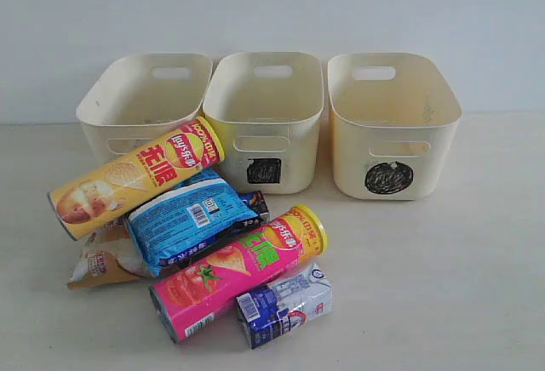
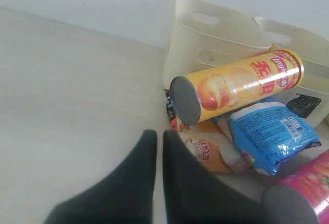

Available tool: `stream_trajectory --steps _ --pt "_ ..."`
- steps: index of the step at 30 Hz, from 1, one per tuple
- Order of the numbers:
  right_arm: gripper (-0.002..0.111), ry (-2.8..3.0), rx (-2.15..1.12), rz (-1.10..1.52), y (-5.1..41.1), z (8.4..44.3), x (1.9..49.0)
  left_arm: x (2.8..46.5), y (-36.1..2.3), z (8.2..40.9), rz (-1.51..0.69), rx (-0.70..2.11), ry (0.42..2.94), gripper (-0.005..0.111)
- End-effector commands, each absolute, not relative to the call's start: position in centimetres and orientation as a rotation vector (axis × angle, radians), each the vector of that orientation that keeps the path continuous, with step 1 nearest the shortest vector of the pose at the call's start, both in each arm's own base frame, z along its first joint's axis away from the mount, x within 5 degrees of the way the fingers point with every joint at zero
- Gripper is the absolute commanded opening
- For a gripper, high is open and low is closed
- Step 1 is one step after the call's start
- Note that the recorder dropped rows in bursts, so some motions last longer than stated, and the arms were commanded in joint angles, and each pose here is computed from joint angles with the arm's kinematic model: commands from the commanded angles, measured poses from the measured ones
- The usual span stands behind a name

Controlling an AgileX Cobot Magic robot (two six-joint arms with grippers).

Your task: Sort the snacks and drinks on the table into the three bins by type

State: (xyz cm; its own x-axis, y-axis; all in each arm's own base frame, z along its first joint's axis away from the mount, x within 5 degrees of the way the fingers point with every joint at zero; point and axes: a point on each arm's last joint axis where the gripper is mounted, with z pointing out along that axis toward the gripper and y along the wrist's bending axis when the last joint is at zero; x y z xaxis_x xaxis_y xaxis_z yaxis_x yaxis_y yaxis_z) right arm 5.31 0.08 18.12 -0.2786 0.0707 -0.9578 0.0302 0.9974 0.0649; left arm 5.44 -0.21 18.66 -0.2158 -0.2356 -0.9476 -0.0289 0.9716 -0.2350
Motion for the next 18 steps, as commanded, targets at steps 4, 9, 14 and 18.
stream_trajectory --steps 4,9,14,18 --pt "0.001 1.849 0.064 0.032 0.1 18.0 5.3 5.5 -0.1 18.9 -0.061 -0.05 1.752 0.004" --pt "0.001 1.849 0.064 0.032 0.1 18.0 5.3 5.6 0.0 20.6 -0.044 -0.041 1.557 0.004" --pt "0.001 1.849 0.064 0.032 0.1 18.0 5.3 5.4 0.2 22.6 -0.244 -0.225 1.33 0.004" --pt "0.001 1.849 0.064 0.032 0.1 18.0 5.3 4.9 0.5 24.2 -0.416 -0.335 1.115 0.004"
